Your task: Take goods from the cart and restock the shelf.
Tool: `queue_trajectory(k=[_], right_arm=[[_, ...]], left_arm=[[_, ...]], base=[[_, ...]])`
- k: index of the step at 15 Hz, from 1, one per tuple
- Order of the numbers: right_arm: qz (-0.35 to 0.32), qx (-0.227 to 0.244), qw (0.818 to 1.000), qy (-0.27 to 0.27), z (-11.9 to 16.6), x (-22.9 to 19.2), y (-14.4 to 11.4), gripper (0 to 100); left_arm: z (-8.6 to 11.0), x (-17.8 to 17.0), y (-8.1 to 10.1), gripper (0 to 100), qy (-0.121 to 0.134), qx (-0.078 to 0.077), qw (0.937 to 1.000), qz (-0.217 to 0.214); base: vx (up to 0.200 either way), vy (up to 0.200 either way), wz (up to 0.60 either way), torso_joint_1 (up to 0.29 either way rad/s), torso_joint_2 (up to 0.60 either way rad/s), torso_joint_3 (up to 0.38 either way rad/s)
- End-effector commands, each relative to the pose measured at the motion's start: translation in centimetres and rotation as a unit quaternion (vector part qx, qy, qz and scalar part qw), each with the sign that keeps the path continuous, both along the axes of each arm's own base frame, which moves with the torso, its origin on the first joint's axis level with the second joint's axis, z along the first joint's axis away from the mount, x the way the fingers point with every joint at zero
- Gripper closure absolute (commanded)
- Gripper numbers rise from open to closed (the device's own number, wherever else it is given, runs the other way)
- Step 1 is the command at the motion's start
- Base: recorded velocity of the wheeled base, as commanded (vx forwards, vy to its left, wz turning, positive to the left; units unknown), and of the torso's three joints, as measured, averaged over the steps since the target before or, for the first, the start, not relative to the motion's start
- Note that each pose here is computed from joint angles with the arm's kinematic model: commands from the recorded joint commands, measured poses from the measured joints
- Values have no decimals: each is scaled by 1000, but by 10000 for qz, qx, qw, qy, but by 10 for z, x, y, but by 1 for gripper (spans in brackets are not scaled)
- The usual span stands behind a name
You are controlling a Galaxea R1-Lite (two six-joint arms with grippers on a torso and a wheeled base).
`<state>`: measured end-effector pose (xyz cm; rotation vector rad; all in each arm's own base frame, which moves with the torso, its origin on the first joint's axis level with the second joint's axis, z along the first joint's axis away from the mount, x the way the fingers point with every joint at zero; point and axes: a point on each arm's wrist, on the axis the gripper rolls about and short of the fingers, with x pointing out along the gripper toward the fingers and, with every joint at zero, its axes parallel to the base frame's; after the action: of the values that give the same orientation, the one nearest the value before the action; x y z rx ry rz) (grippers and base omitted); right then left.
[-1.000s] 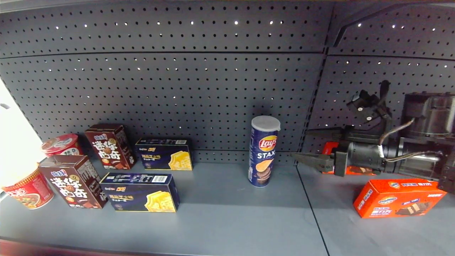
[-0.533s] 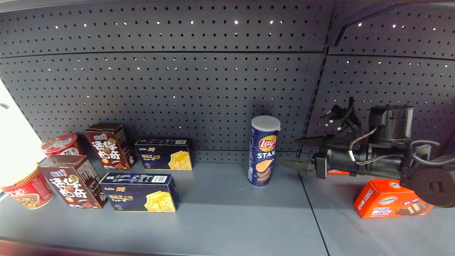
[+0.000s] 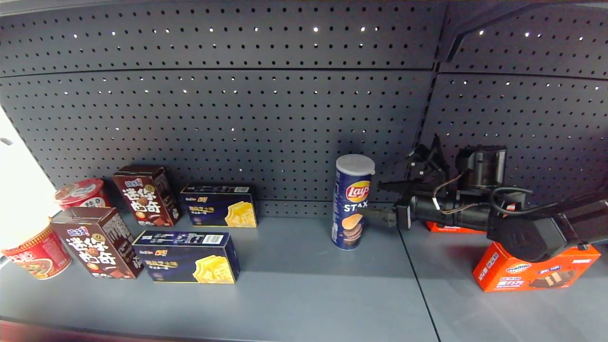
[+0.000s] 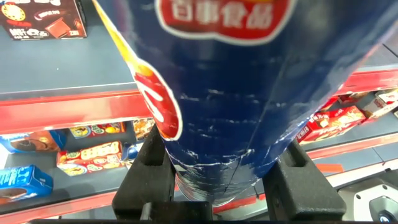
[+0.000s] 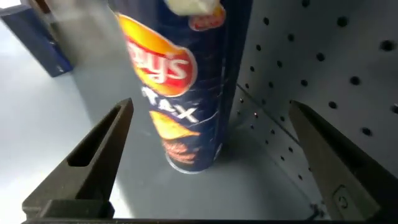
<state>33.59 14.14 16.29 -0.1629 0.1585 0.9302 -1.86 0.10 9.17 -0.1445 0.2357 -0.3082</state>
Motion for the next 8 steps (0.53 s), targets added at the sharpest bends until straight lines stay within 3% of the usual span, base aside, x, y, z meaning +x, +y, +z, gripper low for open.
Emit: queue_trajectory(k=[1, 8], right_arm=[[37, -39, 9999, 100, -15, 12, 5, 0], [399, 225, 9987, 226, -43, 25, 34, 0]], left_arm=[[0, 0, 0, 100, 0, -1, 10000, -1], [0, 0, 0, 100, 0, -1, 10000, -1]], base=[[0, 0, 0, 0, 0, 0], [0, 0, 0, 0, 0, 0]])
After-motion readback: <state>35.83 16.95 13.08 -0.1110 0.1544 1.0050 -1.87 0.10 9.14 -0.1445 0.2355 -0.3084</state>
